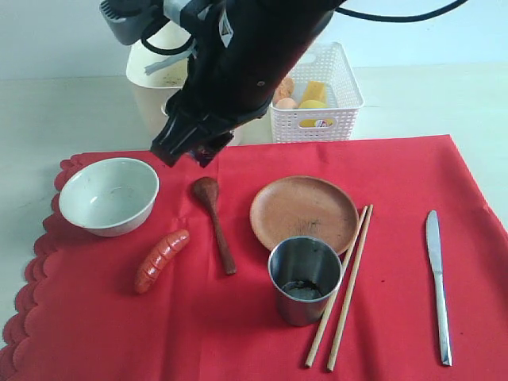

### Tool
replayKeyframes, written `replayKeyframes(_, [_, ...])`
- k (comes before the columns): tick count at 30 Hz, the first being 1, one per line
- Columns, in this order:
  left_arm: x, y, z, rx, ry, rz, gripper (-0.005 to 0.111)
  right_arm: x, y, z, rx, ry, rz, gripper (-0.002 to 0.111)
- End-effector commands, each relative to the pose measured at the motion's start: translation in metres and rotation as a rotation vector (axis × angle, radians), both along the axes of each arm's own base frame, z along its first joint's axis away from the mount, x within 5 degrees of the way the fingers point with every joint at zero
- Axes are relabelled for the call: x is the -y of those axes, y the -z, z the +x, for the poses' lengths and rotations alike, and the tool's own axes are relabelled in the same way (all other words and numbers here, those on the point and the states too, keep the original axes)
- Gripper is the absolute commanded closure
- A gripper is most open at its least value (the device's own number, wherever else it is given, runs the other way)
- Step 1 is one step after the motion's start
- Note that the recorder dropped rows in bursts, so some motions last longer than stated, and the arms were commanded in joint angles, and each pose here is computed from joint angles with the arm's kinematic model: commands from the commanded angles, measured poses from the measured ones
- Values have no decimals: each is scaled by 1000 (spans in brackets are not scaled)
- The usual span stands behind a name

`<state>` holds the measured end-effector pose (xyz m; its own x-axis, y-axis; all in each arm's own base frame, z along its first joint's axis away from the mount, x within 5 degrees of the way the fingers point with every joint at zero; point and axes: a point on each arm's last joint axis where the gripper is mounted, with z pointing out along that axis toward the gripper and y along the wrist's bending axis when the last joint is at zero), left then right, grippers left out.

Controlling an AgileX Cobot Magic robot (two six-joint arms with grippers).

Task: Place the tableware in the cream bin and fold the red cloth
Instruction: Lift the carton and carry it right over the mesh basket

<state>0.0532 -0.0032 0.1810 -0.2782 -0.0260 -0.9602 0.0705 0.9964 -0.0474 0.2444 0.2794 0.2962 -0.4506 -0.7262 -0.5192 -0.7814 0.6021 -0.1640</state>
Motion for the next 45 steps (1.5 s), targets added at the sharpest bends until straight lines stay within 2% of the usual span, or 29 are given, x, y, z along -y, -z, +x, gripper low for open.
replayKeyframes(1, [0,0,0,10,-2,-14,107,4,-16,9,143,35,8,108])
replayKeyframes(10, [0,0,0,11,-2,-11,107,20,-20,31,219,112,20,108])
replayKeyframes(32, [0,0,0,11,-2,-11,107,96,-35,105,366,346,217,108])
replayKeyframes(37, [0,0,0,11,-2,-11,107,112,-29,123,387,392,262,108])
replayKeyframes(45, [0,0,0,11,-2,-11,107,130,8,160,387,451,299,108])
